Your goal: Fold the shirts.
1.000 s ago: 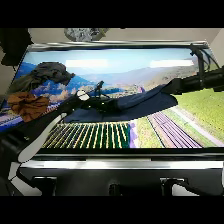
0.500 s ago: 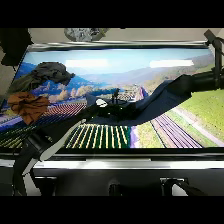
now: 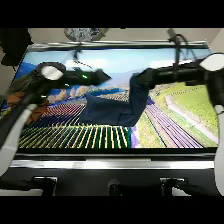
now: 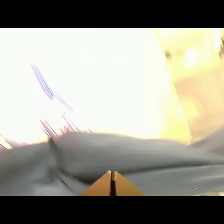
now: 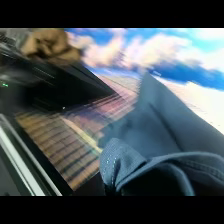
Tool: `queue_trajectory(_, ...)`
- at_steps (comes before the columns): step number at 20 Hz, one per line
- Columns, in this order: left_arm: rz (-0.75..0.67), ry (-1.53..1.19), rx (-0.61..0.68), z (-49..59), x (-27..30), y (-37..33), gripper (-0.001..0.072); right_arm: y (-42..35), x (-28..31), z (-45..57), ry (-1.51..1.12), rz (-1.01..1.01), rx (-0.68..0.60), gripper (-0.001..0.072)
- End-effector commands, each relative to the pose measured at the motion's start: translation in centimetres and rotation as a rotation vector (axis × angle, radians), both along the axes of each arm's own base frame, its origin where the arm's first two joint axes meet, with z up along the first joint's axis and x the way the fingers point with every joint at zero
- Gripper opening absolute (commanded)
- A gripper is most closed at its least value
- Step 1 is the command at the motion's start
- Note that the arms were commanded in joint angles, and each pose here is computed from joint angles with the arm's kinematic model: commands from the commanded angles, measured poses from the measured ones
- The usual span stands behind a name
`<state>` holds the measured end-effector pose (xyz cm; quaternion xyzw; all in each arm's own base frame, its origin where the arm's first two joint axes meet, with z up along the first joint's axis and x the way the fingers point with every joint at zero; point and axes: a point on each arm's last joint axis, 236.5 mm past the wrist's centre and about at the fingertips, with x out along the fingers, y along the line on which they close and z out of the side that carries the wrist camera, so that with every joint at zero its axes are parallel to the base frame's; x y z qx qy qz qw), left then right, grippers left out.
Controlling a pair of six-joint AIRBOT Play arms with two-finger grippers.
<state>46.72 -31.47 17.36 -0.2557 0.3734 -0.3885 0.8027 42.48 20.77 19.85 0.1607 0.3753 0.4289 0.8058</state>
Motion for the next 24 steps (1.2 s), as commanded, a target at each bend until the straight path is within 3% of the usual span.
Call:
queue_trajectory(1,0.192,-0.204,0.127,8.2,0.2,11.5,0.0026,8.0,2.0,-1.6,0.023,0.007,0.132,0.0039)
queue_trajectory(4,0.280,-0.292,0.132,13.5,-2.3,16.7,0.0027,14.4,3.0,-6.0,0.119,-0.011,0.199,0.0040)
queue_trajectory(8,0.294,-0.351,0.139,16.6,-5.3,18.1,0.0027,21.1,2.8,-13.2,0.305,-0.062,0.266,0.0045)
queue_trajectory(9,0.290,-0.356,0.139,16.8,-5.6,17.9,0.0027,22.5,2.4,-14.7,0.354,-0.070,0.287,0.0180)
queue_trajectory(10,0.288,-0.358,0.139,16.9,-5.7,17.9,0.0027,23.4,2.2,-15.6,0.381,-0.078,0.308,0.0449)
queue_trajectory(11,0.286,-0.355,0.140,16.8,-5.7,17.8,0.0027,23.6,2.5,-15.8,0.335,-0.062,0.311,0.0598)
queue_trajectory(14,0.280,-0.340,0.154,16.1,-5.7,17.9,0.0027,20.0,3.8,-14.6,0.206,0.004,0.251,0.0606)
queue_trajectory(16,0.279,-0.330,0.189,15.3,-5.7,18.3,0.0028,13.8,3.8,-14.8,0.190,0.065,0.111,0.0606)
queue_trajectory(21,0.301,-0.334,0.252,14.5,-5.3,19.3,0.0028,-11.4,-2.2,-22.1,0.517,0.037,-0.576,0.0613)
queue_trajectory(22,0.301,-0.333,0.252,14.4,-5.2,19.3,0.0028,-13.4,-3.5,-23.5,0.594,0.013,-0.593,0.0613)
queue_trajectory(24,0.296,-0.328,0.251,14.2,-5.1,19.1,0.0028,-11.7,-3.8,-25.4,0.633,-0.034,-0.430,0.0643)
